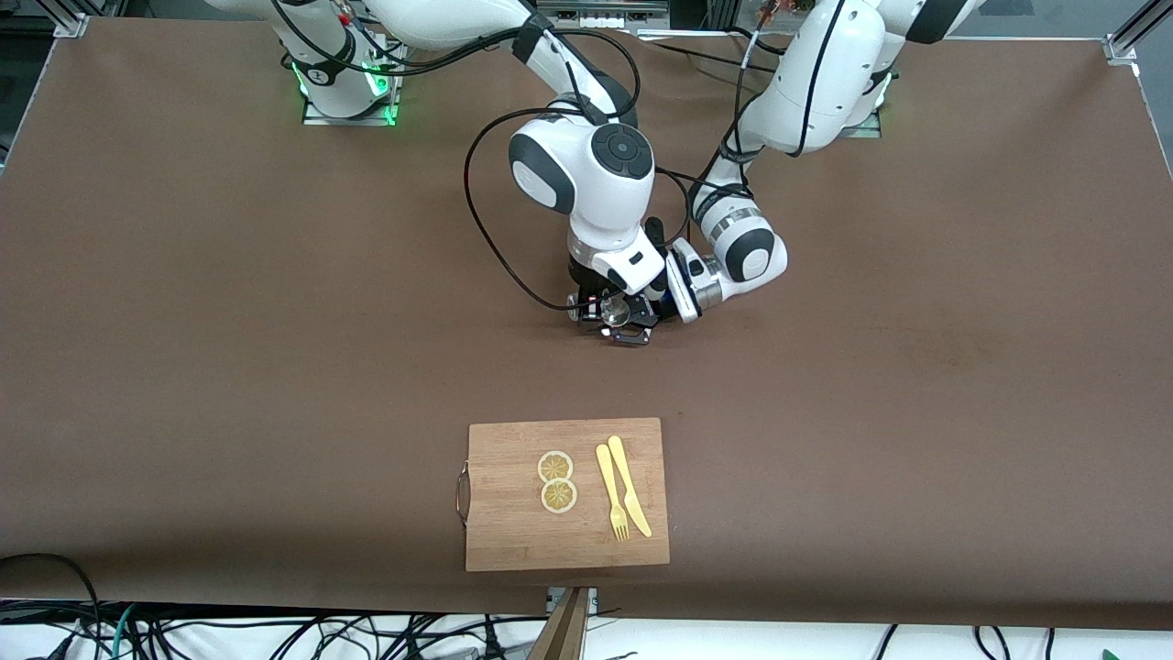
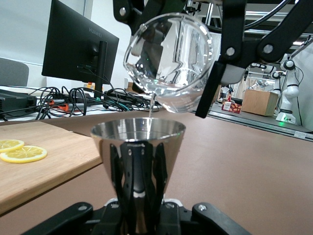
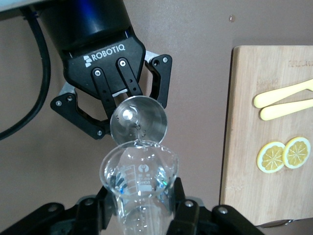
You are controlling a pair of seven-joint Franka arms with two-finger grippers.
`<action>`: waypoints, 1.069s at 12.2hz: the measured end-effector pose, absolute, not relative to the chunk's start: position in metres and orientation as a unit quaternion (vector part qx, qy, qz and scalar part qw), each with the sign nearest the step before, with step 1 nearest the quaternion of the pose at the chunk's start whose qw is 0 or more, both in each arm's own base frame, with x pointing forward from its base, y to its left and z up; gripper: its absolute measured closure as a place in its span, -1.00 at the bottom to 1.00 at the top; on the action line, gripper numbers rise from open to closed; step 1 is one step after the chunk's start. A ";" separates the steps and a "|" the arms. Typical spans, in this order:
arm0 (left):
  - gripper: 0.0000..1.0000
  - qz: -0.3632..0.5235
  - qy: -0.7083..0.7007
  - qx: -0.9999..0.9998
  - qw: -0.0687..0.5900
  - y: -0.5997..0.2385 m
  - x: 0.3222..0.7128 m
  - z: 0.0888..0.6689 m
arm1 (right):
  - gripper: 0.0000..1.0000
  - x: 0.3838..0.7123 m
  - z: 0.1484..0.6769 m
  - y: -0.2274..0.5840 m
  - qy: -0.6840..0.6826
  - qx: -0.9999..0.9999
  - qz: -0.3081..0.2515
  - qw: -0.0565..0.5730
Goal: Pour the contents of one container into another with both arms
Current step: 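Tilt the beaker with the right gripper, pouring into the jigger, then tilt the beaker upright and move both grippers apart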
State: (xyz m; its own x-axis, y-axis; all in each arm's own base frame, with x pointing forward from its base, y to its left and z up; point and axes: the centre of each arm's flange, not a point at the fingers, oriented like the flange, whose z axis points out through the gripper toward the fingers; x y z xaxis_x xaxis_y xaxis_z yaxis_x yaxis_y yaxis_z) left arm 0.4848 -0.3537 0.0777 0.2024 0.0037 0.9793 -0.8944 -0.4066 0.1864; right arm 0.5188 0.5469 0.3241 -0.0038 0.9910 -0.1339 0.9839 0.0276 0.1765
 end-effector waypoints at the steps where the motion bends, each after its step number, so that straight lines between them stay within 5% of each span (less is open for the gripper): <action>1: 0.82 0.530 -0.343 0.651 0.422 -0.353 0.485 0.077 | 0.02 0.520 0.324 0.546 0.708 0.698 0.016 0.111; 7: 0.82 0.531 -0.343 0.651 0.420 -0.351 0.487 0.078 | 0.02 0.524 0.323 0.542 0.703 0.702 0.015 0.109; 13: 0.82 0.534 -0.343 0.652 0.414 -0.346 0.493 0.079 | 0.02 0.556 0.322 0.508 0.669 0.743 0.010 0.013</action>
State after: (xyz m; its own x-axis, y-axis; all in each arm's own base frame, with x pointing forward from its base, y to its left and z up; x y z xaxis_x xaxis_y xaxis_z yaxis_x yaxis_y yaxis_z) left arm 0.4926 -0.3462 0.0788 0.1940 -0.0063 0.9810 -0.8901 -0.4216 0.1733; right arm 0.5559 0.5083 0.3216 0.1043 0.9945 -0.0031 0.9940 -0.1042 0.0323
